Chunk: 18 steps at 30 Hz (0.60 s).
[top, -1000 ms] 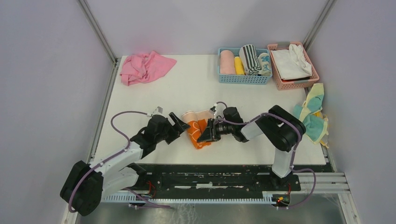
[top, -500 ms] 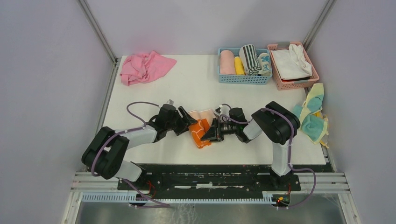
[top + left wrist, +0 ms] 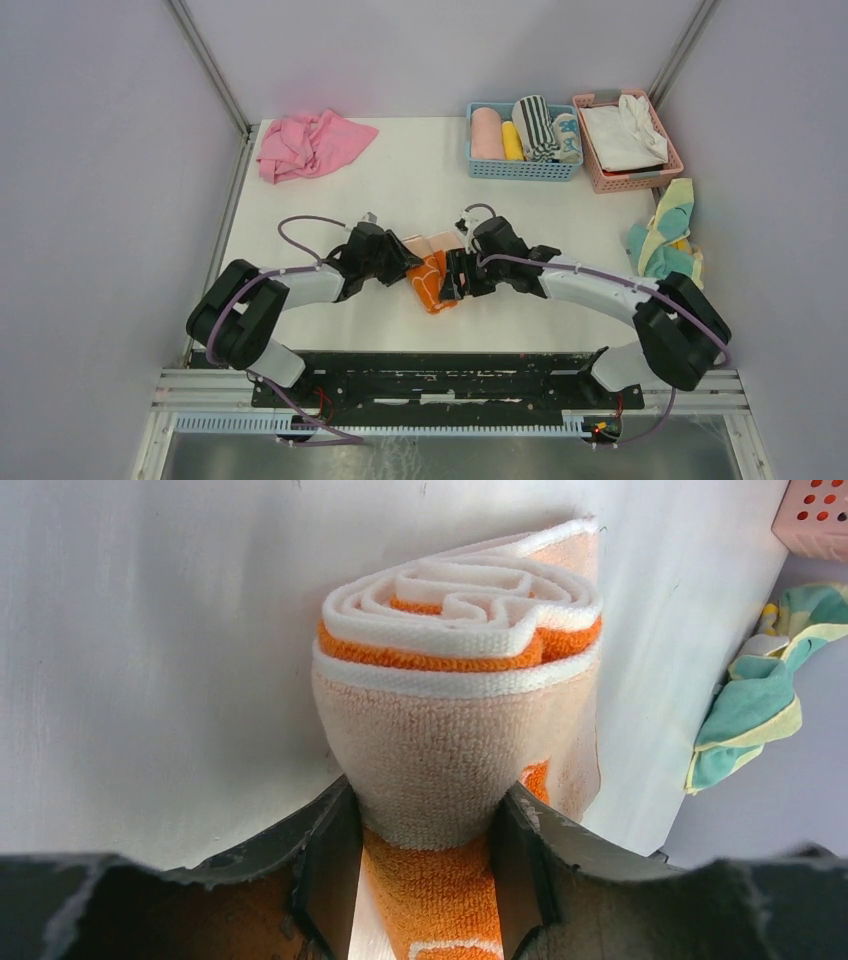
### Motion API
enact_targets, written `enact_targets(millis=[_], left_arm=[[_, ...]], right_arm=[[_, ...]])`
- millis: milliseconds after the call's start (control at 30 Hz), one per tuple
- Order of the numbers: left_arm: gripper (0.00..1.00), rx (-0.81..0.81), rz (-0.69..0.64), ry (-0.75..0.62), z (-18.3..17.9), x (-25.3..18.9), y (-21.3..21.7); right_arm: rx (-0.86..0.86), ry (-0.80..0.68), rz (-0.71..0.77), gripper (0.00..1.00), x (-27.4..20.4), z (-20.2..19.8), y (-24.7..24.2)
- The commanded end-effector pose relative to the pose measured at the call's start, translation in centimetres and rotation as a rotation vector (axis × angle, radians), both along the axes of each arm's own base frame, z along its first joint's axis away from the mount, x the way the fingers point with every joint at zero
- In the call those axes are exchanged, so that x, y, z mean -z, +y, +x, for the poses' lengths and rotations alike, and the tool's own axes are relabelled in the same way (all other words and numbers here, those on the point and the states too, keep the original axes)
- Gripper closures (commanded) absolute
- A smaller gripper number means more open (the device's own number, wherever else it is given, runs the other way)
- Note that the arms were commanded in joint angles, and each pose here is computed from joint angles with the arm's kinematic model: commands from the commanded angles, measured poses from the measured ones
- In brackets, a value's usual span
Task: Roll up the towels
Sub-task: Roll the towel at the center of the board.
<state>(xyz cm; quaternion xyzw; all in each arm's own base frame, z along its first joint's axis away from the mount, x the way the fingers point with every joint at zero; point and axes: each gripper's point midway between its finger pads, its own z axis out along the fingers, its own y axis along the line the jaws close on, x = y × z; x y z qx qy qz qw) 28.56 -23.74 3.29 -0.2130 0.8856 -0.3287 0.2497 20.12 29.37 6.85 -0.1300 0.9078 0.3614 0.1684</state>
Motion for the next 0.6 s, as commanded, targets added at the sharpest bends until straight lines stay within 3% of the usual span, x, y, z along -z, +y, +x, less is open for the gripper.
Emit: enact_targets(millis=[0,67,100,133,333,567], left_arm=[[0.47,-0.107,0.159,0.1,-1.9,3.9,3.5],[0.46,-0.128,0.153,0.1,-2.0,3.8,3.7],[0.46,-0.136,0.152,0.101,-2.1,3.8,3.7],[0.46,-0.144,0.147,0.102,-2.1,3.7,3.8],[0.46,-0.169,0.128,0.115,-2.6,3.7,3.7],[0.45,-0.207,0.118,0.104,-2.9,3.0,4.3]], right_arm=[[-0.011,-0.285,-0.357,0.27,-2.2,0.5,-4.0],[-0.018,-0.416,-0.394,0.17,-4.3,1.2,-3.3],[-0.035,-0.462,-0.402,0.03,-5.0,1.2,-2.6],[-0.051,-0.51,-0.406,0.0,-5.7,1.3,-1.8],[-0.193,-0.691,-0.5,0.01,-5.0,1.3,3.1],[-0.291,-0.792,-0.657,0.11,-1.0,1.0,5.3]])
